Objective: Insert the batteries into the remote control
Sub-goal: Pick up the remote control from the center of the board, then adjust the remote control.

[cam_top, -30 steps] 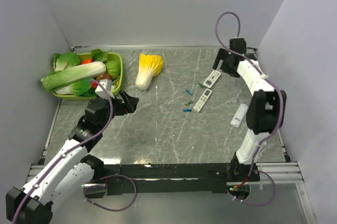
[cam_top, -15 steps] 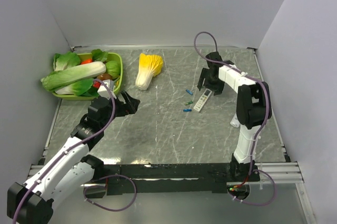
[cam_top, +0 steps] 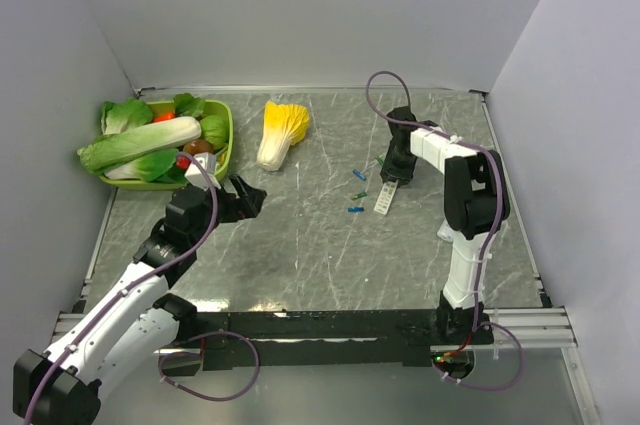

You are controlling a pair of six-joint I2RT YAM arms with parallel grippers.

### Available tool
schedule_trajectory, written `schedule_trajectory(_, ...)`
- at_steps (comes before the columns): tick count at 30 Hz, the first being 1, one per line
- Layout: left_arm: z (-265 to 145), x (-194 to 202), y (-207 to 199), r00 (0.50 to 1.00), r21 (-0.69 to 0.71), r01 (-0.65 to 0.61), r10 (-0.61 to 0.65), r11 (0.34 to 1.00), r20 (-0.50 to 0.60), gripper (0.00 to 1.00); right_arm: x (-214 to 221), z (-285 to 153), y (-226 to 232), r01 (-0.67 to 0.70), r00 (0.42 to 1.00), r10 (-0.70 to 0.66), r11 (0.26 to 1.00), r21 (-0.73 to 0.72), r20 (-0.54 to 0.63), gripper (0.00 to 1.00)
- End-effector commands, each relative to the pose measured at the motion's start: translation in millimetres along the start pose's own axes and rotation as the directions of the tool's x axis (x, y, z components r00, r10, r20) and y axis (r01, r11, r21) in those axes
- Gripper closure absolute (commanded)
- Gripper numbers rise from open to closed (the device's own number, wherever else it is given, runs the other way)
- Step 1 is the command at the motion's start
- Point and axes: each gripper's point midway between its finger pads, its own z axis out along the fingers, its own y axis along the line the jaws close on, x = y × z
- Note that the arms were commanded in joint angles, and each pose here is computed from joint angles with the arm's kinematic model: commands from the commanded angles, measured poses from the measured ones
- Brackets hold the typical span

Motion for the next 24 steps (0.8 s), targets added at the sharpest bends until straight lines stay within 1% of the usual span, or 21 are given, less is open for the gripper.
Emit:
schedule_trajectory(1,-2,-10,-16,0.999,0.079,0.008,-0.011,0.997,0.032,0.03,-1,-18,4,0.007,0.999,-0.005,0.999,-0.054,0.048,0.85)
schedule_trajectory(2,-2,-8,-17,1.000,0.085,0.008,-0.010,0.996,0.024,0.03,4,-20,2,0.013,0.999,-0.011,0.998,-0.065,0.044,0.89)
schedule_trajectory(4,-3,-14,-32,0.999,0.154,0.004,-0.010,0.988,0.039,0.03,-1,-41,13,0.034,0.995,-0.020,0.988,-0.153,0.095,0.94)
schedule_trajectory(5,-3,-14,-35,0.999,0.173,0.002,-0.009,0.985,0.036,0.03,6,-43,13,0.045,0.995,-0.028,0.982,-0.184,0.093,0.95)
schedule_trajectory(6,-5,-12,-44,1.000,0.220,-0.001,-0.004,0.975,0.021,0.03,3,-63,20,0.075,0.989,-0.042,0.967,-0.244,0.139,0.96)
schedule_trajectory(7,-6,-17,-51,0.999,0.255,-0.008,-0.001,0.967,0.036,0.03,-4,-73,30,0.098,0.981,-0.041,0.947,-0.306,0.188,0.96)
schedule_trajectory(8,-7,-17,-57,0.999,0.287,-0.010,0.001,0.958,0.032,0.03,10,-80,40,0.126,0.983,-0.063,0.912,-0.390,0.170,0.96)
schedule_trajectory(9,-9,-16,-66,1.000,0.335,-0.014,0.007,0.942,0.021,0.03,8,-103,48,0.168,0.972,-0.069,0.874,-0.456,0.225,0.98)
schedule_trajectory(10,-10,-19,-74,1.000,0.372,-0.016,0.005,0.928,0.030,0.03,9,-115,57,0.197,0.964,-0.071,0.836,-0.512,0.256,0.99)
schedule_trajectory(11,-10,-20,-79,1.000,0.396,-0.017,0.005,0.918,0.031,0.03,18,-128,71,0.237,0.958,-0.082,0.764,-0.600,0.275,0.99)
schedule_trajectory(12,-11,-20,-84,1.000,0.419,-0.007,-0.003,0.908,0.024,0.03,18,-152,79,0.285,0.941,-0.076,0.704,-0.651,0.330,0.99)
schedule_trajectory(13,-13,-17,-91,1.000,0.459,-0.003,0.002,0.888,0.002,0.03,22,-166,87,0.322,0.930,-0.081,0.646,-0.692,0.358,1.00)
schedule_trajectory(14,-14,-22,-98,1.000,0.492,-0.010,-0.001,0.871,0.023,0.03,24,-187,98,0.383,0.903,-0.070,0.577,-0.721,0.424,1.00)
schedule_trajectory(15,-16,-22,-104,1.000,0.519,-0.001,-0.008,0.855,0.015,0.03,36,-204,109,0.420,0.896,-0.090,0.486,-0.767,0.434,1.00)
schedule_trajectory(16,-17,-20,-110,1.000,0.553,0.003,-0.003,0.833,-0.001,0.03,42,-217,116,0.450,0.885,-0.094,0.424,-0.786,0.456,1.00)
schedule_trajectory(17,-19,-25,-117,1.000,0.581,-0.002,-0.007,0.814,0.013,0.03,53,-229,126,0.478,0.874,-0.105,0.358,-0.802,0.474,1.00)
schedule_trajectory(18,-20,-25,-121,1.000,0.598,0.013,-0.018,0.801,0.002,0.03,59,-255,135,0.517,0.855,-0.094,0.247,-0.820,0.510,1.00)
schedule_trajectory(20,-19,-24,-128,1.000,0.626,0.029,-0.019,0.779,-0.023,0.03,78,-279,149,0.549,0.836,-0.098,0.113,-0.828,0.540,1.00)
schedule_trajectory(21,-20,-27,-132,0.999,0.641,0.043,-0.032,0.766,-0.029,0.03,78,-300,156,0.573,0.819,-0.060,0.037,-0.819,0.571,1.00)
schedule_trajectory(22,-18,-26,-135,0.999,0.650,0.051,-0.032,0.758,-0.041,0.03,90,-310,159,0.577,0.813,-0.075,-0.032,-0.816,0.578,1.00)
schedule_trajectory(24,-22,-27,-143,0.998,0.684,0.062,-0.032,0.727,-0.057,0.03,106,-326,168,0.542,0.828,-0.087,-0.129,-0.830,0.554,1.00)
